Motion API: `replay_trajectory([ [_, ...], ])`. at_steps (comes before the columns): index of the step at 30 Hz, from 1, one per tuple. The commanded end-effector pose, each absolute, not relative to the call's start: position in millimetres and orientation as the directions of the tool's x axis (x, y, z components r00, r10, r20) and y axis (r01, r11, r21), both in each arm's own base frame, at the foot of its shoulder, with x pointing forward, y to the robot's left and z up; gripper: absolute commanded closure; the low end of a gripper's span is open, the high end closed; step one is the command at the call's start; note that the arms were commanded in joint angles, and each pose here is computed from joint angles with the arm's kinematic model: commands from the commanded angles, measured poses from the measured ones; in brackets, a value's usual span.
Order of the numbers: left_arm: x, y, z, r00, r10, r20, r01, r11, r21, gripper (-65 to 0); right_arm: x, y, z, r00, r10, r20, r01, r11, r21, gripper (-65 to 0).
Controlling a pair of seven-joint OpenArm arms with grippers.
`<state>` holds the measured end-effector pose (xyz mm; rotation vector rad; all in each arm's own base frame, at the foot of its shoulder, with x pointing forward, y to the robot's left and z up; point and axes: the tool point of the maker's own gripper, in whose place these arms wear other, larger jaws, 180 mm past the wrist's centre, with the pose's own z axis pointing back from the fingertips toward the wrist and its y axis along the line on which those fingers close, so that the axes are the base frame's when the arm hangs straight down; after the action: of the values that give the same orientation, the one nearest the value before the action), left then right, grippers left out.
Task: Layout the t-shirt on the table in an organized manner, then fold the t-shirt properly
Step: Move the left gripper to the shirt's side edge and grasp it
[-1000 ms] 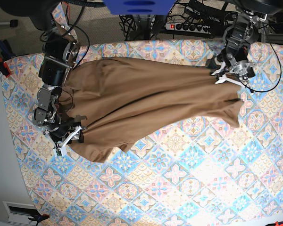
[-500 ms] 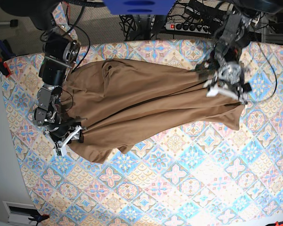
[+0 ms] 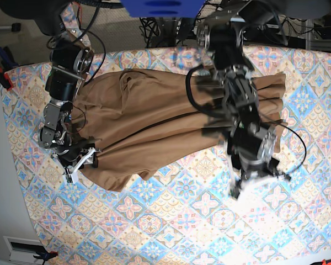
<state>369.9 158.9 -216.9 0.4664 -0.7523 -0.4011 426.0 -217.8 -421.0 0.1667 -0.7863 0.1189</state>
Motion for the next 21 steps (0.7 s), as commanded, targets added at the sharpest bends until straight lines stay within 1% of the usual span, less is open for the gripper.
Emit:
replay_trajectory([
  [1, 372.1, 163.6, -207.9, 0.672, -0.5, 0.546, 0.155, 0.816, 0.557, -19.8, 432.4, -225.2, -411.9, 0.691, 0.055, 0.72, -0.164, 0.983, 0.082, -31.2],
  [2, 378.1, 155.0, -205.4, 0.656, -0.525, 0.542, 0.178, 0.806, 0.565, -19.8, 432.4, -225.2, -411.9, 0.691, 0.055, 0.72, -0.164, 0.983, 0.082, -31.2],
  [4, 391.2, 141.7, -215.3, 0.657, -0.562, 0.503, 0.242, 0.789, 0.565, -19.8, 432.4, -225.2, -411.9, 0.691, 0.055, 0.72, -0.164, 0.983, 0.082, -31.2],
  [7, 397.9, 146.5, -231.7, 0.694, -0.542, 0.473, 0.263, 0.803, 0.535, -19.9, 432.2, -225.2, -412.1, 0.69, 0.055, 0.721, -0.164, 0.983, 0.083, -31.2],
  [10, 387.5, 175.5, -245.4, 0.765, -0.43, 0.479, 0.193, 0.863, 0.467, -19.9, 431.7, -226.0, -412.4, 0.693, 0.056, 0.719, -0.163, 0.983, 0.081, -31.2],
  [11, 382.4, 185.1, -251.4, 0.788, -0.378, 0.486, 0.164, 0.89, 0.426, -19.8, 431.7, -226.0, -412.4, 0.693, 0.056, 0.719, -0.163, 0.983, 0.081, -31.2],
  [13, 380.8, 200.5, -257.7, 0.797, -0.26, 0.546, 0.095, 0.945, 0.312, -20.1, 431.7, -226.0, -412.4, 0.693, 0.056, 0.719, -0.163, 0.983, 0.081, -31.2],
  [14, 379.7, 201.1, -266.1, 0.802, -0.224, 0.554, 0.089, 0.961, 0.261, -20.1, 431.7, -226.0, -412.4, 0.693, 0.056, 0.719, -0.163, 0.983, 0.081, -31.2],
  [15, 382.6, 198.4, -274.0, 0.801, -0.225, 0.554, 0.115, 0.967, 0.227, -20.1, 431.1, -226.0, -413.0, 0.694, 0.056, 0.718, -0.163, 0.983, 0.081, -31.2],
  [17, 381.2, 215.5, -293.7, 0.822, -0.251, 0.511, 0.159, 0.963, 0.217, -19.8, 431.1, -226.0, -413.0, 0.694, 0.056, 0.718, -0.163, 0.983, 0.081, -31.2],
  [21, 375.7, 225.2, -328.3, 0.821, -0.347, 0.454, 0.319, 0.938, 0.14, -20.1, 431.1, -226.0, -413.0, 0.694, 0.056, 0.718, -0.163, 0.983, 0.081, -31.2],
])
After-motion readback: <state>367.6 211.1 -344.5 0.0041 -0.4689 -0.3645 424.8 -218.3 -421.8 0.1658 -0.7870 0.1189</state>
